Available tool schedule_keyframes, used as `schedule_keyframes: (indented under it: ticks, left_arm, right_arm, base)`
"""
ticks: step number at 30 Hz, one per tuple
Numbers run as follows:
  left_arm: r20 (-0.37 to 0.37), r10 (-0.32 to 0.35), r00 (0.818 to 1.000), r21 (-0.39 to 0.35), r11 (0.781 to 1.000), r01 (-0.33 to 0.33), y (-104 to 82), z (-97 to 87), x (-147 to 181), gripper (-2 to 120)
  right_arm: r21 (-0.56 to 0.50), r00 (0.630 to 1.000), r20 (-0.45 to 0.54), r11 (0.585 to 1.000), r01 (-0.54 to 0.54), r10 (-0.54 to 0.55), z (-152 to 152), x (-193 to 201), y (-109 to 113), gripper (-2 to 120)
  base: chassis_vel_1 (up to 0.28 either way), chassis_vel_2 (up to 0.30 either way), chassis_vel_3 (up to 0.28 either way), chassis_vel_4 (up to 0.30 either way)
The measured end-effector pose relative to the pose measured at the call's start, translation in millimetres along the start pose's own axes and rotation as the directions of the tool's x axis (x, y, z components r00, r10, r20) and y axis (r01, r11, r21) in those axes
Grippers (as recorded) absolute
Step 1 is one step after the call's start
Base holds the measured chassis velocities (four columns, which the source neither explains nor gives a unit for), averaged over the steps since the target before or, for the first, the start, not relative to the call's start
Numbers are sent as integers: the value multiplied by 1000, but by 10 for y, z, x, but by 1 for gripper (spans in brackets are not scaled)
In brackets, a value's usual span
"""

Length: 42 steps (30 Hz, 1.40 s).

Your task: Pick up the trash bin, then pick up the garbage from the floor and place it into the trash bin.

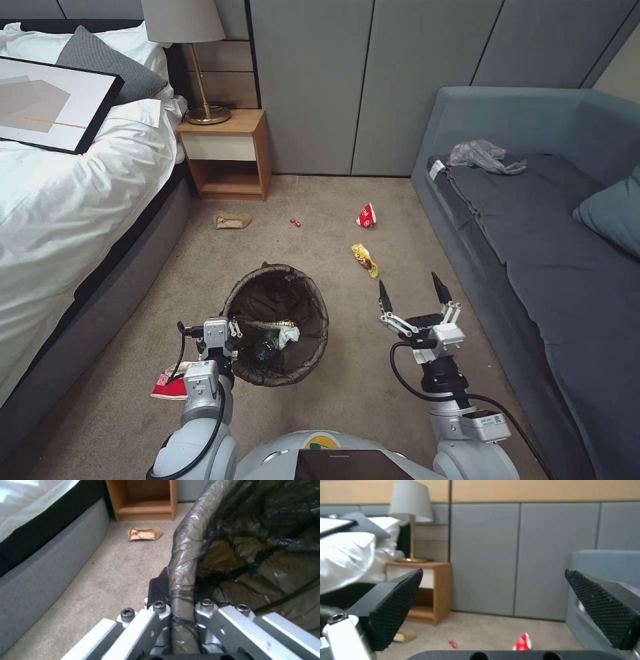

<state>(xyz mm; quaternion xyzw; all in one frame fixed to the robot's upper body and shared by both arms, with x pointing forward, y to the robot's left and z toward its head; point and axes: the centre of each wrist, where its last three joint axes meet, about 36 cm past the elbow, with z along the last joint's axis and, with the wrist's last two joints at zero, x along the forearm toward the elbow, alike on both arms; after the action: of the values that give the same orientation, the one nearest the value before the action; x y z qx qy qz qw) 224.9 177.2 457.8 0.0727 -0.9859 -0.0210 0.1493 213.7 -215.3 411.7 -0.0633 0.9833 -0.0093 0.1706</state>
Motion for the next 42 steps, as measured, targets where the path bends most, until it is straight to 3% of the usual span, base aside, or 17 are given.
schedule_keyframes:
  ticks: [21, 42]
  left_arm:
    - [3, 2, 1000, 3, 1000, -2, -9, -15, -19, 0]
    - [2, 1, 1000, 3, 1000, -1, -8, -23, -7, 0]
  right_arm:
    - [6, 1000, 1, 1000, -18, 18, 117, -24, -116, 100]
    - [-1, 1000, -3, 1000, 1, -1, 122, -65, -110, 100]
  base:
    - [-3, 4, 4, -4]
    - [-182, 178, 168, -179]
